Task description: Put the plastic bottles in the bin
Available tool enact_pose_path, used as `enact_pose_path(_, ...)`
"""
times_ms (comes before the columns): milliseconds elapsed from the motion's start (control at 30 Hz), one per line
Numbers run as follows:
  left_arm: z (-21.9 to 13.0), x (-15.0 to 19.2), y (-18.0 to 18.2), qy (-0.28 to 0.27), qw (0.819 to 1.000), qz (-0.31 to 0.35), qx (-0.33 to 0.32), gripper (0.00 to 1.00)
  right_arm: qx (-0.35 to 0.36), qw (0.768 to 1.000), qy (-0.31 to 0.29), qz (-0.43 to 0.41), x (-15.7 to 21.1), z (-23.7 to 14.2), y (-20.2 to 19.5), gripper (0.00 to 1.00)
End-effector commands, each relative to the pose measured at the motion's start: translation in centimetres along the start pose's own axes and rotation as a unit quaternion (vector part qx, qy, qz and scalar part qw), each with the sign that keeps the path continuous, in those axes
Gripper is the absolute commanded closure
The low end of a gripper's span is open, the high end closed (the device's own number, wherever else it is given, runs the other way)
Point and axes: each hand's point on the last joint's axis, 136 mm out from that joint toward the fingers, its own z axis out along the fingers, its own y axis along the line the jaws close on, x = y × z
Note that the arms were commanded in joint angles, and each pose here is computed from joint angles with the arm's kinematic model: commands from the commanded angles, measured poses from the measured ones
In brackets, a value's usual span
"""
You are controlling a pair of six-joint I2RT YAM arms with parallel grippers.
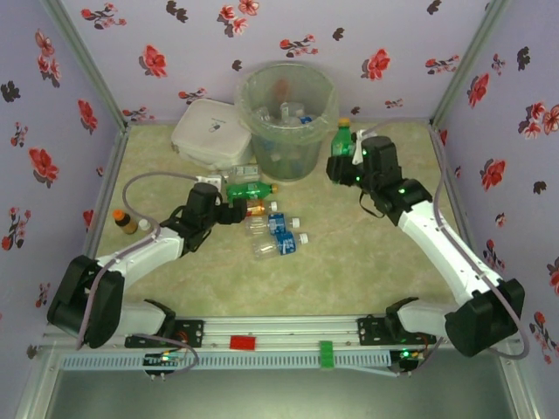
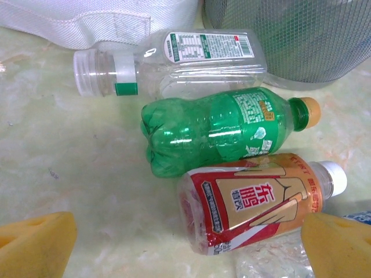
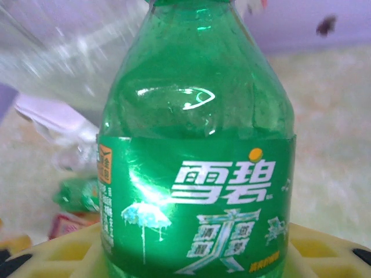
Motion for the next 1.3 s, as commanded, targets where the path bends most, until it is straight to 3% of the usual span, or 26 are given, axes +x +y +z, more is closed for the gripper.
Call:
enact_pose_path(0,-0.6,0.4,0.1,-0.02,1.0,0.012,0.008,0.0,-0.013,0.997,-0.08,0.002,-5.9,-1.7,1.6,0.58)
enact_pose_path(233,-1.5,1.8,1.7,-0.023,1.0,-0.01,0.0,0.0,-0.065,0.989,-0.134,0.013,-12.9,1.9,5.7,0.57)
enact_pose_path(367,-2.2,1.8,1.9,-0.026,1.0,-0.005,0.0,0.0,-0.08,0.988,-0.129,0.016,-14.3,5.6,7.8,0.57)
enact_pose_path(600,-2.9,1.4,1.6,-0.035,0.999,0.018,0.014,0.0,-0.079,0.994,-0.078,0.014,-13.8,13.1,9.8,0.55)
enact_pose_path(733,-3.1,1.7,1.9,-0.034,0.999,0.039,0.008,0.0,-0.074,0.996,-0.05,0.016,-12.8,15.7,10.1,0.46)
enact_pose_path(800,-3.2,1.8,2.1,-0.035,0.999,0.037,0.007,0.0,-0.073,0.996,-0.047,0.018,-12.8,16.2,10.2,0.34)
enact_pose_path(933,-3.7,1.3,1.6,-0.046,0.998,0.034,0.021,0.0,-0.076,0.995,-0.068,0.02,-14.4,15.4,10.6,0.01)
enact_pose_path(1100,-4.3,0.2,0.4,-0.067,0.996,0.028,0.054,0.0,-0.076,0.994,-0.083,0.004,-16.5,11.3,11.1,0.0)
enact_pose_path(1267,-4.8,-1.2,-1.3,-0.079,0.993,0.024,0.084,0.0,-0.059,0.995,-0.079,-0.009,-15.4,6.8,9.8,0.0)
